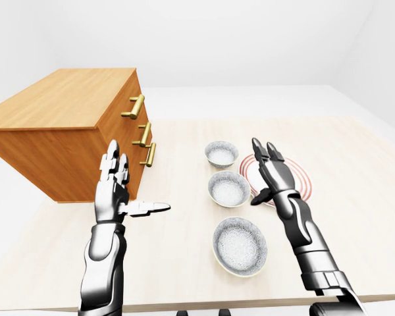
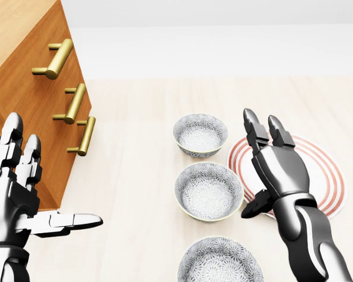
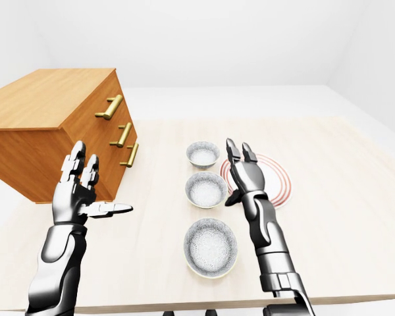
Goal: Put the bowl in the middle on the plate.
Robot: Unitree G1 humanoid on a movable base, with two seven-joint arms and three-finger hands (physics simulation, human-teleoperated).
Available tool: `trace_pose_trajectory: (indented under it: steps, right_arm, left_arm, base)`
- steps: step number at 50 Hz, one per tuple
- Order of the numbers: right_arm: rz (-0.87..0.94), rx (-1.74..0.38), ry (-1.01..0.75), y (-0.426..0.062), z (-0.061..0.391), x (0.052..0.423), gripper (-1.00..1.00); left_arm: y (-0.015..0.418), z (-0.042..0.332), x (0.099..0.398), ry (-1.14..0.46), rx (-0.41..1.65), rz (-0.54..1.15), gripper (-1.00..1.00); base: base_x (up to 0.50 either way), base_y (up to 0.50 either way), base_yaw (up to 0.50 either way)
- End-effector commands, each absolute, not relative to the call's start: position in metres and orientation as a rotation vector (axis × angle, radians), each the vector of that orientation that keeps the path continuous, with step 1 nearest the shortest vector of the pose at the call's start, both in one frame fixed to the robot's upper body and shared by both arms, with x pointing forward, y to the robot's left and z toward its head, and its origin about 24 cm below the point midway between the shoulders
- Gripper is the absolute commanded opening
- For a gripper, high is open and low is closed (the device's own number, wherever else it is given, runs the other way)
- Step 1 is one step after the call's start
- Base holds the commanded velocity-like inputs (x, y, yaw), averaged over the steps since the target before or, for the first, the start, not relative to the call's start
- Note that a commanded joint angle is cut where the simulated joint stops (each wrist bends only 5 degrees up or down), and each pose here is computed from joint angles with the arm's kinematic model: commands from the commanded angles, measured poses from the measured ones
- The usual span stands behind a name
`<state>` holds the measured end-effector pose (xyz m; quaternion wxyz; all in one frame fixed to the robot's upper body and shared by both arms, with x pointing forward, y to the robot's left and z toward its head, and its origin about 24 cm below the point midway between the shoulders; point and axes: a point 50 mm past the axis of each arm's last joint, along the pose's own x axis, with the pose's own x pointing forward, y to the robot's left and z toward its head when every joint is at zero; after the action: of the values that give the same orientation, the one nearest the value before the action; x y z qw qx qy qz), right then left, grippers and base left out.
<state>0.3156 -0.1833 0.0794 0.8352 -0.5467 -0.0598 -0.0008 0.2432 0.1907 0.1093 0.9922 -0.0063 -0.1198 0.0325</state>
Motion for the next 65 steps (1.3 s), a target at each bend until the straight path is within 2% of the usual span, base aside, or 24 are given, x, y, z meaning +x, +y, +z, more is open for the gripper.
trace_pose_trajectory:
  steps: [1, 65]
  right_arm:
    - [-0.001, -1.202, -0.096, -0.183, 0.064, 0.314, 1.0]
    - [0.04, -1.208, -0.101, -0.162, 0.05, 0.314, 1.0]
  left_arm:
    - [0.191, 0.109, 0.243, -0.24, -0.013, 0.065, 1.0]
    - [0.192, 0.107, 0.243, -0.231, -0.016, 0.068, 1.0]
  base:
    - [0.0, 0.0, 0.0]
    - [0.0, 0.0, 0.0]
